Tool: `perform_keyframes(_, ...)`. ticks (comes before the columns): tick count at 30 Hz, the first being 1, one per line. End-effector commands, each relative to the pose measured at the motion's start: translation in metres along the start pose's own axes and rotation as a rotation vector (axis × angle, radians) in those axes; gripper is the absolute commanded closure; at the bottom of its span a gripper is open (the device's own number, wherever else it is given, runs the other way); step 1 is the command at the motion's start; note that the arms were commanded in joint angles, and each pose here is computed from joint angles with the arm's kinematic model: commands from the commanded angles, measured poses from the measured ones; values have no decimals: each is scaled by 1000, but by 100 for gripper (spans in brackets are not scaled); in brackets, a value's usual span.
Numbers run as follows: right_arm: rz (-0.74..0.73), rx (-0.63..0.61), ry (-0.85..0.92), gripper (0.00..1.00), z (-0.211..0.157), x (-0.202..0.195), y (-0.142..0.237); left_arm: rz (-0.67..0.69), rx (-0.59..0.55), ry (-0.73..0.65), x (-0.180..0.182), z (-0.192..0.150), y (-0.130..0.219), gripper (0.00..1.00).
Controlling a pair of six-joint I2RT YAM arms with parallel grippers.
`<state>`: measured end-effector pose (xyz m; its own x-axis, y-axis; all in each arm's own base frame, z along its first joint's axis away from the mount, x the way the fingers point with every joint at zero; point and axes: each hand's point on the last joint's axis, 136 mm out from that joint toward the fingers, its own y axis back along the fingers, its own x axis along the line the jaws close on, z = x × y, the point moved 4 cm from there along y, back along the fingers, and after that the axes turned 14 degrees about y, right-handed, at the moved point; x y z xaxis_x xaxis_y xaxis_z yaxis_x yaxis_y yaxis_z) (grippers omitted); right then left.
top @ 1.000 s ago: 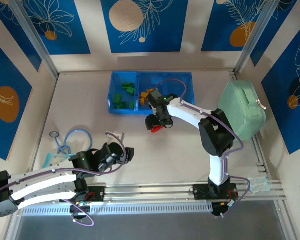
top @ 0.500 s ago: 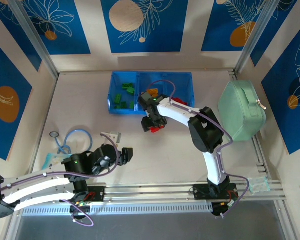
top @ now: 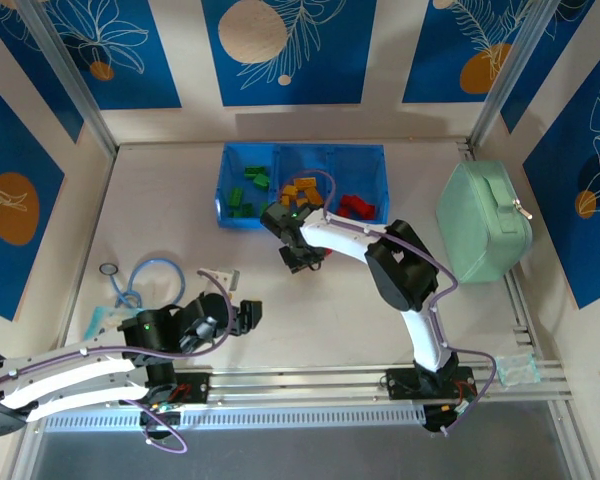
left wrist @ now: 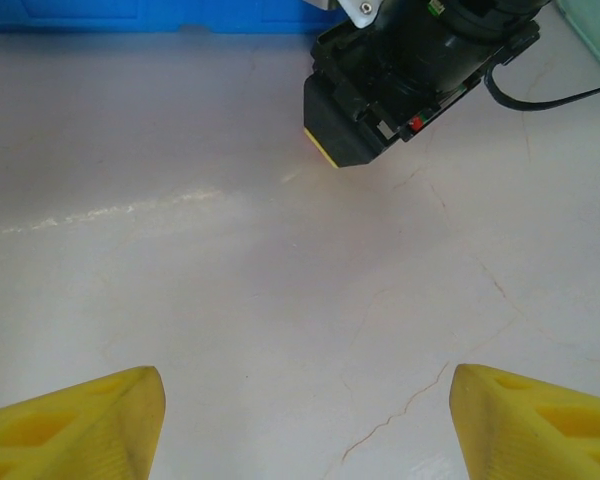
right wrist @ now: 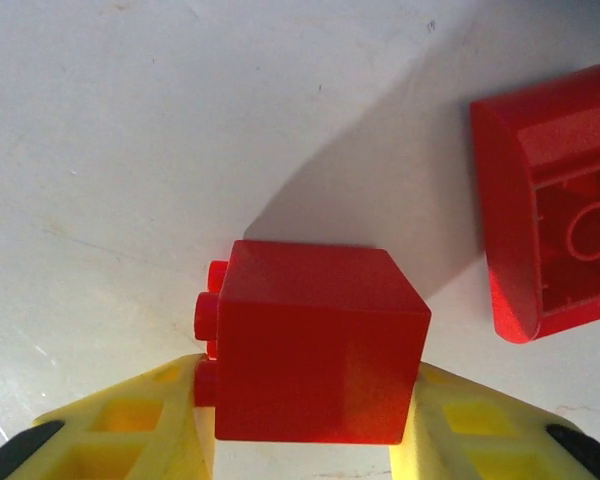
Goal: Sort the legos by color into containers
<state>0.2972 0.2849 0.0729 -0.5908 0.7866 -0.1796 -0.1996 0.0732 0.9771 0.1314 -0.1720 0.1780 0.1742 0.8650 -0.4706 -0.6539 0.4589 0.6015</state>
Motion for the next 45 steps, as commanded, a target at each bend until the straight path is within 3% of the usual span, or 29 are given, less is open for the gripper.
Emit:
perform_keyframes(1, -13, 35, 1, 61, -18, 5, 1, 19, 3, -7, 5, -2, 2, 25)
perform_keyframes(14, 35, -146, -21, 61, -17, -10, 75, -18, 12, 81, 11, -8, 8, 26)
perform_keyframes(22, 30, -242, -158, 60, -18, -83, 115, -40, 8, 12, -5, -2, 4, 26)
perform_keyframes(31, 76, -257, -385, 60, -13, -175, 101, -57, -20, -99, -29, 7, -11, 24)
perform_keyframes(36, 90, -233, -427, 60, 2, -204, 83, -72, -39, -124, -45, 13, -22, 22)
perform_keyframes(45, 87, -193, -479, 60, 35, -247, 53, -73, 57, -101, -60, 16, -56, 22)
